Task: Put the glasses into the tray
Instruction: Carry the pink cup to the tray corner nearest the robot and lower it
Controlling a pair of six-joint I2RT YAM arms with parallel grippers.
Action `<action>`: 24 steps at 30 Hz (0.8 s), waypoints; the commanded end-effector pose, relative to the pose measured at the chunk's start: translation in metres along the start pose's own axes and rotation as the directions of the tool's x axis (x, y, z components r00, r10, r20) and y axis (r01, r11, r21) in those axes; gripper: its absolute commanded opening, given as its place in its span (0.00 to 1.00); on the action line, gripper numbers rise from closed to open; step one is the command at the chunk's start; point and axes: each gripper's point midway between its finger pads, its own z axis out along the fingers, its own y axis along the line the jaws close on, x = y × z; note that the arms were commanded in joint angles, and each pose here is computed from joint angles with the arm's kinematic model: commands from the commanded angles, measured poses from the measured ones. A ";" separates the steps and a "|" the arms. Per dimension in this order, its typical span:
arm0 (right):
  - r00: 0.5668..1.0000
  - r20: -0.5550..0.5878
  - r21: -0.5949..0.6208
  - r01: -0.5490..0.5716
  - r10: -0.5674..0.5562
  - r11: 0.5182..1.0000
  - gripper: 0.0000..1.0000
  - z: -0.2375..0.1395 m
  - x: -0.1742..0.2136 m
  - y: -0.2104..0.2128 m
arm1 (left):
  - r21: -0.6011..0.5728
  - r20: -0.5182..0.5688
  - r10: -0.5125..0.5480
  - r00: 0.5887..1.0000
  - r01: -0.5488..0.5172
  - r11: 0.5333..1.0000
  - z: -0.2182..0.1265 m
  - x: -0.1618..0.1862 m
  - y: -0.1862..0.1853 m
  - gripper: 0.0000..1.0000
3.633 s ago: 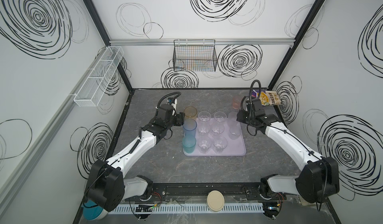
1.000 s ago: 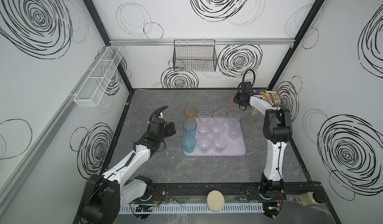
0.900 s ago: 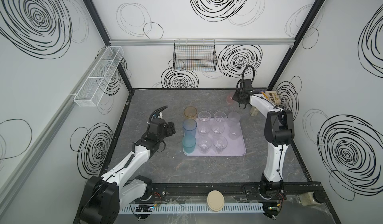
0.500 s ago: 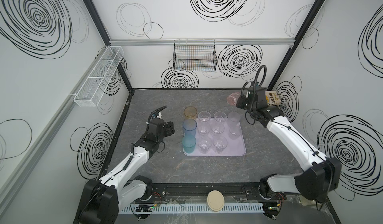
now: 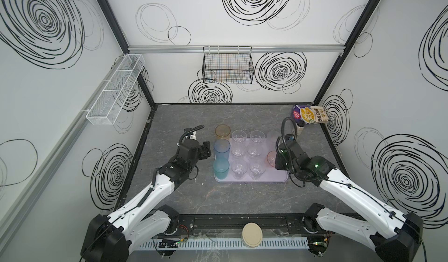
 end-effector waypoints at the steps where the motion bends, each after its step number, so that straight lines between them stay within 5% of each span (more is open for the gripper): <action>1: 0.999 -0.009 0.060 -0.041 0.042 0.997 0.03 0.014 0.016 -0.011 | -0.047 0.029 0.002 1.000 0.000 0.999 -0.004 0.002 0.006 0.78; 24: 0.992 0.029 0.090 -0.128 0.126 0.988 0.07 0.023 0.020 -0.045 | -0.080 0.051 -0.020 0.999 0.024 0.996 -0.018 0.025 0.023 0.78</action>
